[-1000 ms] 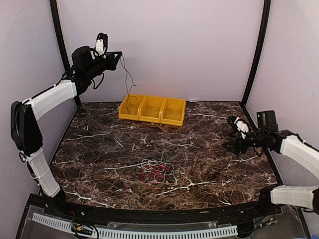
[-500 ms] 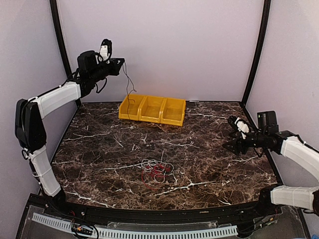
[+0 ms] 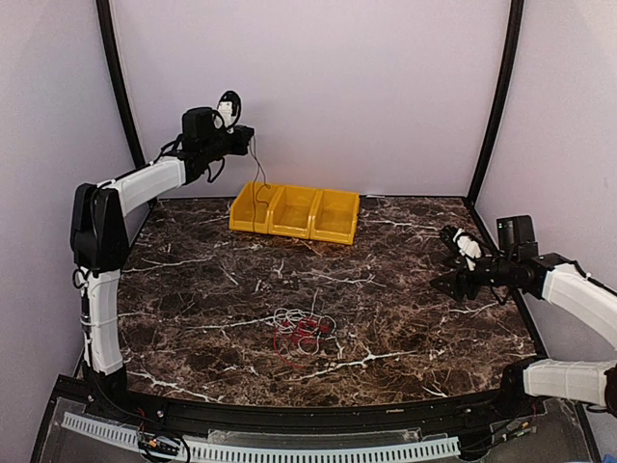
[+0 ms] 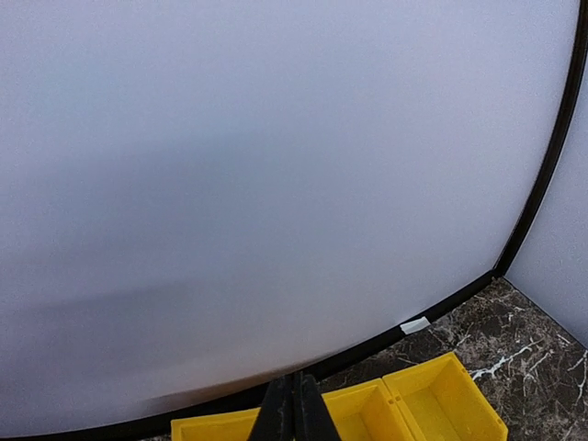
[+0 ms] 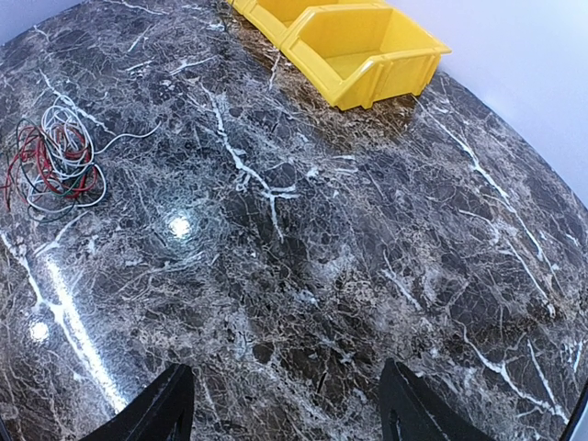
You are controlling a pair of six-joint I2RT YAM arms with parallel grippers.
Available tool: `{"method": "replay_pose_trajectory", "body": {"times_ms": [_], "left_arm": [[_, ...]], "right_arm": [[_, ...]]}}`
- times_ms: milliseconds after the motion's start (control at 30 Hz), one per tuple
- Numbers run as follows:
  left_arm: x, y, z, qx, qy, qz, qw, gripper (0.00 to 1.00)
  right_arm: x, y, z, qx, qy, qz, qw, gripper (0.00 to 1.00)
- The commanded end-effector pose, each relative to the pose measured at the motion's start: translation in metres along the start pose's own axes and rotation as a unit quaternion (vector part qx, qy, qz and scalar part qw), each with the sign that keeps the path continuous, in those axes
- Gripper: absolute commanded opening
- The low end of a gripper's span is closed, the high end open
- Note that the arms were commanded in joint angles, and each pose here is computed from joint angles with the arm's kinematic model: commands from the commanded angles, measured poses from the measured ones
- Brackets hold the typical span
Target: Untangle the cables
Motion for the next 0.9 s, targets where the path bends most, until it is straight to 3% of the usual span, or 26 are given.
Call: {"method": "replay_pose_trajectory", "body": {"times_ms": [0, 433, 867], "left_arm": [[-0.001, 0.031, 0.005, -0.034, 0.023, -0.040, 0.998, 0.00], [-0.022, 0.038, 0.011, -0.064, 0.023, -0.089, 0.994, 0.00], [-0.028, -0.031, 0.010, -0.026, -0.007, -0.003, 1.000, 0.00]], "right_arm": [[-0.003, -0.001, -0.004, 0.004, -0.009, -0.001, 1.000, 0.71], [-0.005, -0.005, -0.006, -0.002, -0.013, 0.008, 1.000, 0.71], [-0.004, -0.006, -0.007, -0.005, -0.015, 0.007, 1.000, 0.71]]}}
Point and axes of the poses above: each gripper's point midway between its finger pads, its own x axis back along the fingers, its own z axis along the line the jaws close on, y = z × x, the point moved 10 cm from there along x, back along the fingers, and after that the axes turned 4 degrees about -x, right-handed, at the moved point
